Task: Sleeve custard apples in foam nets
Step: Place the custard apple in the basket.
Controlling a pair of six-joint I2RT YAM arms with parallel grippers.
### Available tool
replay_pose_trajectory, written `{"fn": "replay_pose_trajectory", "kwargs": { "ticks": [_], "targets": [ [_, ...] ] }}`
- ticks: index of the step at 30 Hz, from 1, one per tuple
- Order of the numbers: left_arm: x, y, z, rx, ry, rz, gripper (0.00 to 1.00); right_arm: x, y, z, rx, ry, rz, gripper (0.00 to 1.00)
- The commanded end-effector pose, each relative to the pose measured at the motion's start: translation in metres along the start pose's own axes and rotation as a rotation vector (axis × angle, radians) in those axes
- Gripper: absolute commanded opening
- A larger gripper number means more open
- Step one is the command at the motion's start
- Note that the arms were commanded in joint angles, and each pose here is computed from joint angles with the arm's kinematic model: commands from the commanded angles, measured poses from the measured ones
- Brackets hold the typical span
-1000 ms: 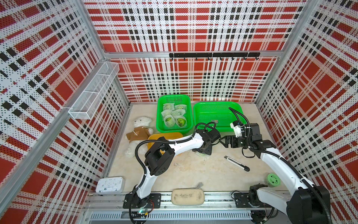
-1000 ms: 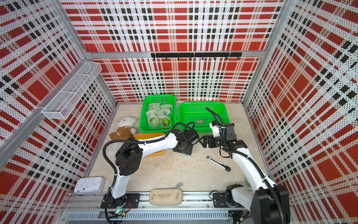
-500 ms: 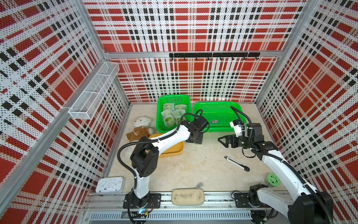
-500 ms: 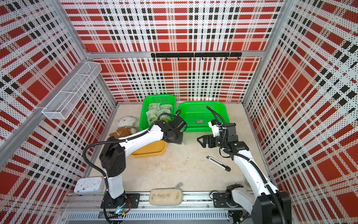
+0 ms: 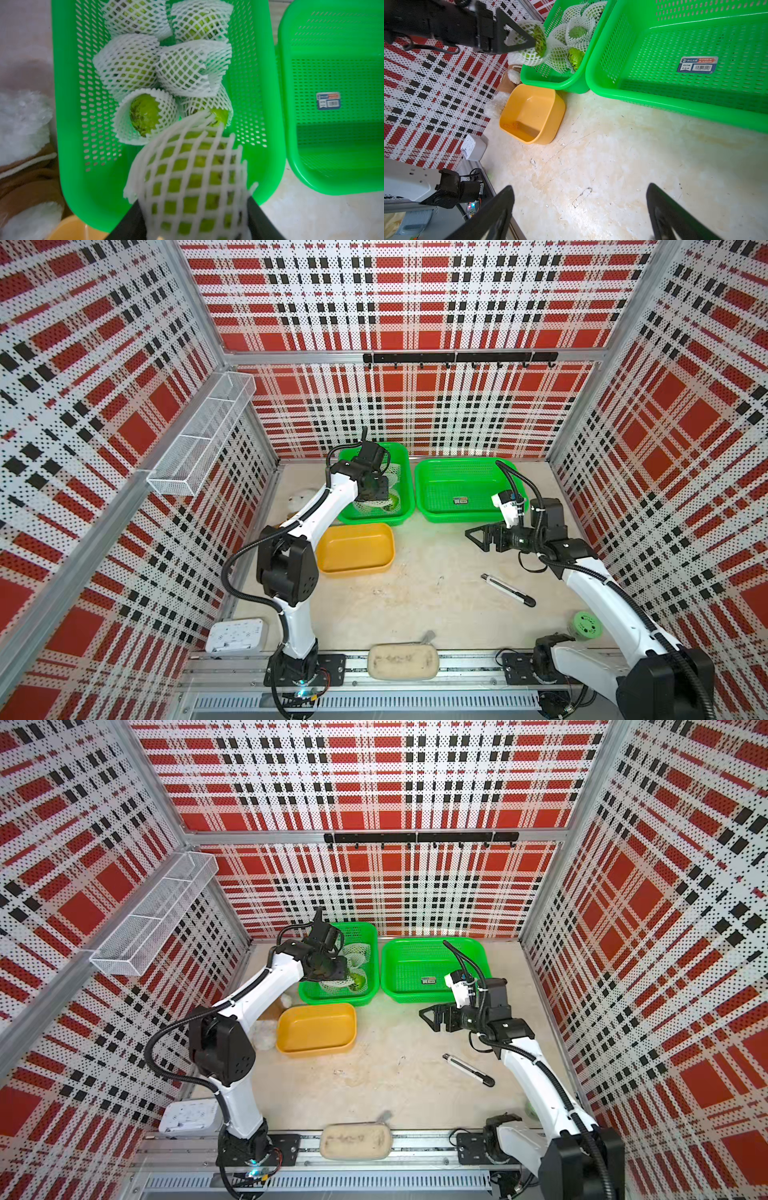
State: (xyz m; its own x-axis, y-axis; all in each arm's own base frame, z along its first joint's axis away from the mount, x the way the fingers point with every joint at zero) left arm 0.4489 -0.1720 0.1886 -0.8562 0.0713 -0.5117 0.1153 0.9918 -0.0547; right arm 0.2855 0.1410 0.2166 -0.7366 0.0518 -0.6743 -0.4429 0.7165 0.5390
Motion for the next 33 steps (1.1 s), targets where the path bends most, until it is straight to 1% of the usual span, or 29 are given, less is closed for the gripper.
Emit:
{"fn": "replay_pose_trajectory", "kwargs": {
  "ticks": [1,3,8,14,15,18,22,23,24,25,28,31,33],
  "targets": [
    [-0.01,-0.01,0.011,0.039,0.008,0.104,0.48,-0.018,0.009,-0.001,-0.026,-0.044,-0.043,1.0],
    [-0.014,-0.011,0.016,0.033,0.033,0.104,0.48,-0.019,0.008,0.001,-0.024,-0.036,-0.038,1.0],
    [-0.001,-0.01,0.033,0.01,0.095,0.09,0.51,-0.022,0.006,0.003,-0.015,-0.035,-0.038,1.0],
    [0.012,-0.001,0.034,-0.01,0.141,0.078,0.52,-0.024,0.008,0.009,-0.027,-0.015,-0.043,1.0],
    [0.015,0.0,0.034,-0.014,0.155,0.081,0.54,-0.024,0.008,0.009,-0.026,-0.015,-0.044,1.0],
    [0.023,0.002,0.039,-0.022,0.181,0.09,0.63,-0.024,0.008,0.012,-0.03,-0.013,-0.046,1.0],
    [0.024,0.003,0.051,-0.02,0.191,0.108,0.68,-0.023,0.011,0.017,-0.041,-0.001,-0.051,1.0],
    [0.023,0.003,0.053,-0.015,0.191,0.11,0.75,-0.022,0.014,0.018,-0.045,0.008,-0.059,1.0],
    [0.021,0.0,0.051,-0.006,0.19,0.117,0.86,-0.021,0.016,0.019,-0.045,0.014,-0.068,1.0],
    [0.02,0.0,0.045,-0.007,0.19,0.123,1.0,-0.02,0.019,0.019,-0.048,0.018,-0.08,1.0],
    [0.005,0.0,0.017,0.01,0.112,0.12,0.99,-0.016,0.028,0.022,-0.071,0.035,-0.116,1.0],
    [-0.005,0.012,-0.007,0.014,0.066,0.095,0.99,-0.014,0.041,0.026,-0.105,0.05,-0.155,1.0],
    [-0.005,0.023,-0.025,0.011,0.043,0.085,0.99,-0.014,0.042,0.029,-0.104,0.05,-0.158,1.0]
  ]
}}
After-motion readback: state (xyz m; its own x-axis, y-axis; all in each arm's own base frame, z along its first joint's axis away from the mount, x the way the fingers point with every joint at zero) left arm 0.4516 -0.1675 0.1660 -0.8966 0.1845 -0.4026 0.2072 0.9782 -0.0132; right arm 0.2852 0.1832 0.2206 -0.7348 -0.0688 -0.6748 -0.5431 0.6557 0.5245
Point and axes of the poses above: each gripper's point midway between its finger pads, its own z axis out along the fingers, its own y axis along the line the jaws close on, x = y × z, the point moved 2 cm from there along -z, back along the fingers, and after that the axes turned 3 degrees about z, right-handed, at the moved point
